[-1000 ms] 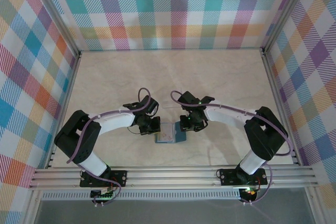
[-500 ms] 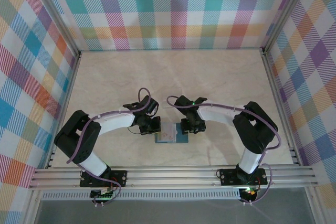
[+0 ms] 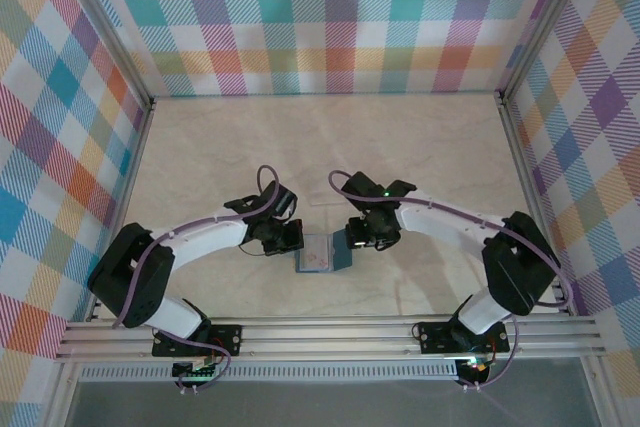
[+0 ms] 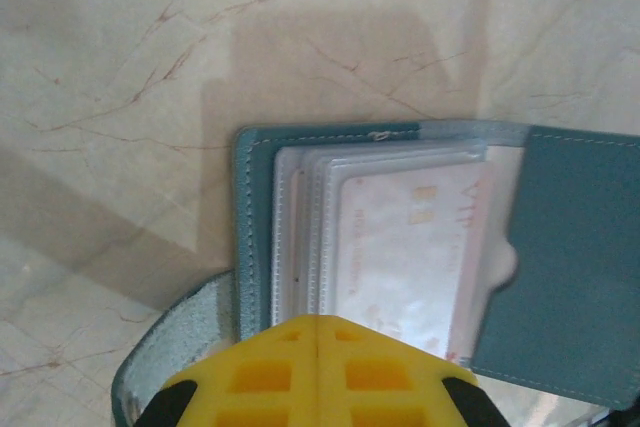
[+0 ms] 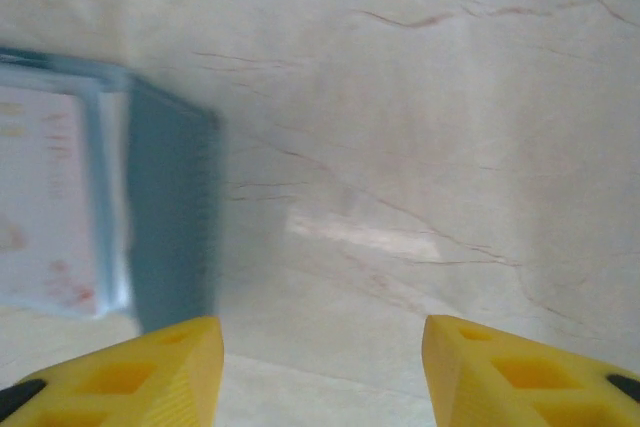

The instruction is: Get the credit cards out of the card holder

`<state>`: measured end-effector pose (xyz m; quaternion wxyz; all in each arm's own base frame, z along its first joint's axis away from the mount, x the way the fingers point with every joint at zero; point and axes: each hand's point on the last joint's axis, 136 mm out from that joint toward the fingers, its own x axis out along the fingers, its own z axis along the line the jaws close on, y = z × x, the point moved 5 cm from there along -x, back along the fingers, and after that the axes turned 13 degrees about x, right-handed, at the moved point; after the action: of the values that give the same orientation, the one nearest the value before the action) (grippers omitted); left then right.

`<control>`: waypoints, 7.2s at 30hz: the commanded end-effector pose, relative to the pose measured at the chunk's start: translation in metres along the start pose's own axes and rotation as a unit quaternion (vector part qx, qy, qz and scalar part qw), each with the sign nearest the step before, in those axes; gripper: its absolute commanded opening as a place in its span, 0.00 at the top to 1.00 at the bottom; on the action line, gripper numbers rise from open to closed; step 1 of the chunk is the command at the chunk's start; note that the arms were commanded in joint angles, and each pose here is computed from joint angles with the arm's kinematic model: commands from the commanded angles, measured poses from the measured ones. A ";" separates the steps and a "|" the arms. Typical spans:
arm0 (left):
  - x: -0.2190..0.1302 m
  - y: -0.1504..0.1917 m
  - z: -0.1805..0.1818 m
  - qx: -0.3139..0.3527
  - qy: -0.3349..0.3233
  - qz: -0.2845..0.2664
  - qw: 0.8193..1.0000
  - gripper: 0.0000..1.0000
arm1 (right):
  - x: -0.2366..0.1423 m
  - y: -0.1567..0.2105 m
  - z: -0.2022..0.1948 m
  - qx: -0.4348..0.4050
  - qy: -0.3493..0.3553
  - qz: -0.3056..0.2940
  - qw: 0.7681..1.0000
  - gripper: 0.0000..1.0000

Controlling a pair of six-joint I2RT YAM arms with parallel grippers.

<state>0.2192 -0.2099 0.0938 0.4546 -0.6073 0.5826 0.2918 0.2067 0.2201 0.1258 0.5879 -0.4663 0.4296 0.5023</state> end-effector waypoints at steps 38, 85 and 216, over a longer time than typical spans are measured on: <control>0.030 0.013 -0.002 0.043 -0.059 0.069 0.995 0.97 | 0.071 0.013 0.023 0.077 -0.130 0.096 0.984 0.73; 0.036 0.018 -0.002 0.038 -0.056 0.082 0.994 0.97 | 0.080 0.010 0.042 0.088 -0.352 0.117 0.924 0.81; -0.060 -0.003 -0.030 0.095 -0.087 -0.076 0.989 0.84 | -0.045 -0.040 0.022 -0.209 -0.189 -0.093 0.955 0.92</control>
<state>0.2137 -0.2279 0.1709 0.5715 -0.5810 0.5328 0.2281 0.2356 0.2351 0.1766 0.6573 -0.4164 0.1989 0.5958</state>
